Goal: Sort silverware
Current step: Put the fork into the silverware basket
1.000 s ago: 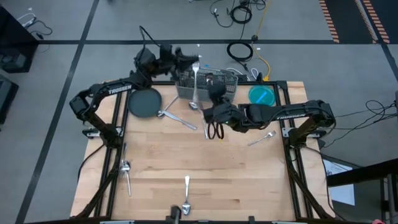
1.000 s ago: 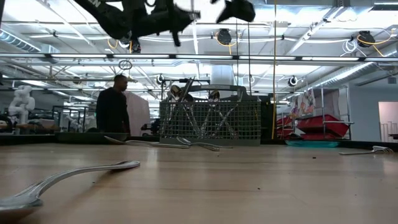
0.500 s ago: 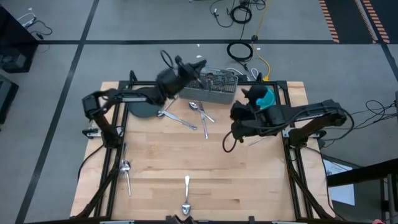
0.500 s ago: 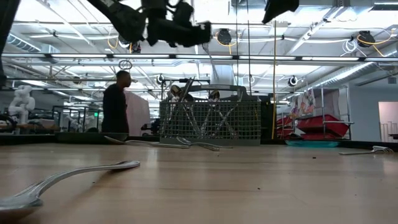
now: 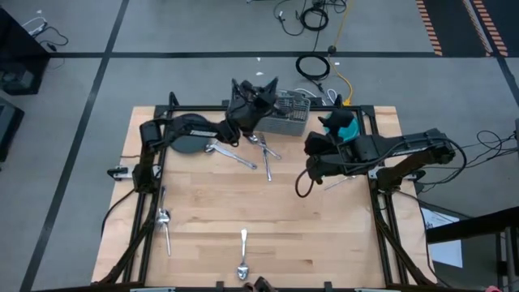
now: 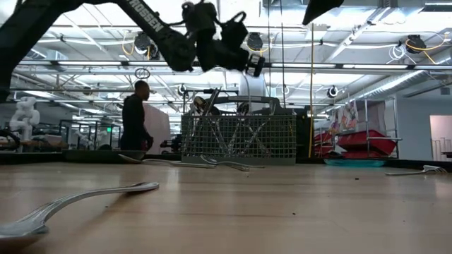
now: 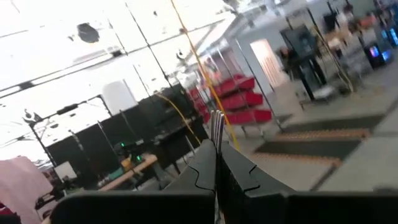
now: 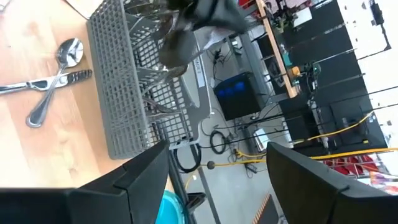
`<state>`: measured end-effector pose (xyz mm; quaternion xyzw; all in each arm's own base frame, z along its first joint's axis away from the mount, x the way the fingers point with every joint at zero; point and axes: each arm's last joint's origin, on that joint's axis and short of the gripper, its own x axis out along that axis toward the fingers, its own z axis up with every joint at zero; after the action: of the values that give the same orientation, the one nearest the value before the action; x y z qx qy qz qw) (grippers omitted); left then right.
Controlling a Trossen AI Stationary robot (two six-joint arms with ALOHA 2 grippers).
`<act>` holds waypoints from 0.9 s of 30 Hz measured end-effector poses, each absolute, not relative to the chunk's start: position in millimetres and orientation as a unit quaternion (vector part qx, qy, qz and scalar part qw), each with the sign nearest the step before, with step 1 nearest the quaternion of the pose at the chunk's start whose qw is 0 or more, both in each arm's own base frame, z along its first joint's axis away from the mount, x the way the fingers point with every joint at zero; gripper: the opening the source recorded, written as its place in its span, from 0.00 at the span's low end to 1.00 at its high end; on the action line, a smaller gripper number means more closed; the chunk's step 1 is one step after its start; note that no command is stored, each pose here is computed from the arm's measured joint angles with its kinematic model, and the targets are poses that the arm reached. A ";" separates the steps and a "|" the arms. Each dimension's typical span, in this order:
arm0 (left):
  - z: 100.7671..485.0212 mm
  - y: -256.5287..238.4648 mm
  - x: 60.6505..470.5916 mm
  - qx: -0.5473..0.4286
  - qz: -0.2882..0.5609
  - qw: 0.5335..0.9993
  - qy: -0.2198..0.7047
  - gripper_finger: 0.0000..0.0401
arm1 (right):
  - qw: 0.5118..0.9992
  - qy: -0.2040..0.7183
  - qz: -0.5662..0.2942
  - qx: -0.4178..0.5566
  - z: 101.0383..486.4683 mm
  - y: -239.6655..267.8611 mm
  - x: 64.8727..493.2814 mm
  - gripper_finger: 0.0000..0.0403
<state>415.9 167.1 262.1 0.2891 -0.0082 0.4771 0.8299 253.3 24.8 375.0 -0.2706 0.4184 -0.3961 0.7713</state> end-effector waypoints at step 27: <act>225.7 166.6 427.5 0.179 0.283 0.935 0.118 0.17 | 0.790 0.469 -0.349 -0.186 368.4 27.1 244.9 0.63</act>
<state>427.5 166.6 225.7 0.1787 0.1176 0.2826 0.9351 244.9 27.1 368.4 -0.1860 0.4689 -0.3491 0.7897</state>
